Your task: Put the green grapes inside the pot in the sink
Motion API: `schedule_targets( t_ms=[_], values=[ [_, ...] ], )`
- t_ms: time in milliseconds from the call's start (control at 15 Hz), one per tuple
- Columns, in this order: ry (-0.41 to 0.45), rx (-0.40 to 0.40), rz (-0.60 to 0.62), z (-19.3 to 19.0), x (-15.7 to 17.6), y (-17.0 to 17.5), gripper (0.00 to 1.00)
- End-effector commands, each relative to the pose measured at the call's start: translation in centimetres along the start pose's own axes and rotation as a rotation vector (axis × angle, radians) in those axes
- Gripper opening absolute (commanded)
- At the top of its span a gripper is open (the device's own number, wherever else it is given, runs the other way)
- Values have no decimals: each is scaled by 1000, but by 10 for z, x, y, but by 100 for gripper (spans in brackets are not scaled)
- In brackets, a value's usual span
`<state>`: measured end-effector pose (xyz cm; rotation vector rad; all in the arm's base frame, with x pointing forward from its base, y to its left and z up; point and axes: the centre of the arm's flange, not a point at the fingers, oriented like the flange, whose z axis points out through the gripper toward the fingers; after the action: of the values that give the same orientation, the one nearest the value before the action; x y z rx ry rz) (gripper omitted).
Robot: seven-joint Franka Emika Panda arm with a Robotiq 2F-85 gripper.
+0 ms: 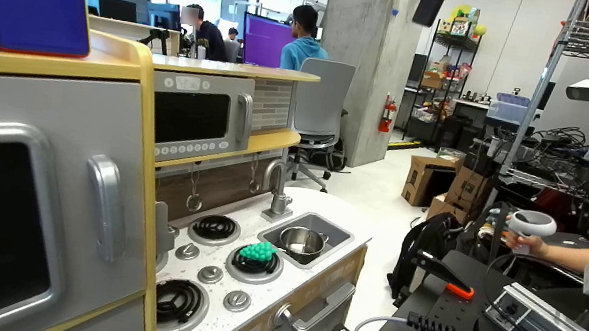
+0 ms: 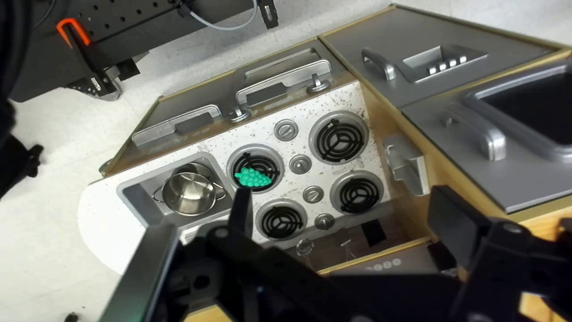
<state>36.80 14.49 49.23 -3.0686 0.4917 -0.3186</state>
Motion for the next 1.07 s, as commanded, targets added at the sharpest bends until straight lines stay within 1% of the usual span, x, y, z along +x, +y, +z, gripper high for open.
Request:
schedule_targets(
  t_ms=[0,133,333,467,533,600,733,867,933,1000],
  values=[
    [-9,-32,199,68,69,-1,100],
    [-5,-58,309,108,99,11,100],
    [-6,-119,467,164,142,26,100],
    [-21,-160,575,192,166,33,100],
    [-41,-187,630,195,170,34,100],
    [-26,-157,547,182,137,53,100],
    [-44,-168,562,198,146,58,100],
    [-40,-165,555,195,144,55,100],
    [-67,-192,445,190,138,59,100],
    [-84,-192,378,188,132,64,100]
  ],
)
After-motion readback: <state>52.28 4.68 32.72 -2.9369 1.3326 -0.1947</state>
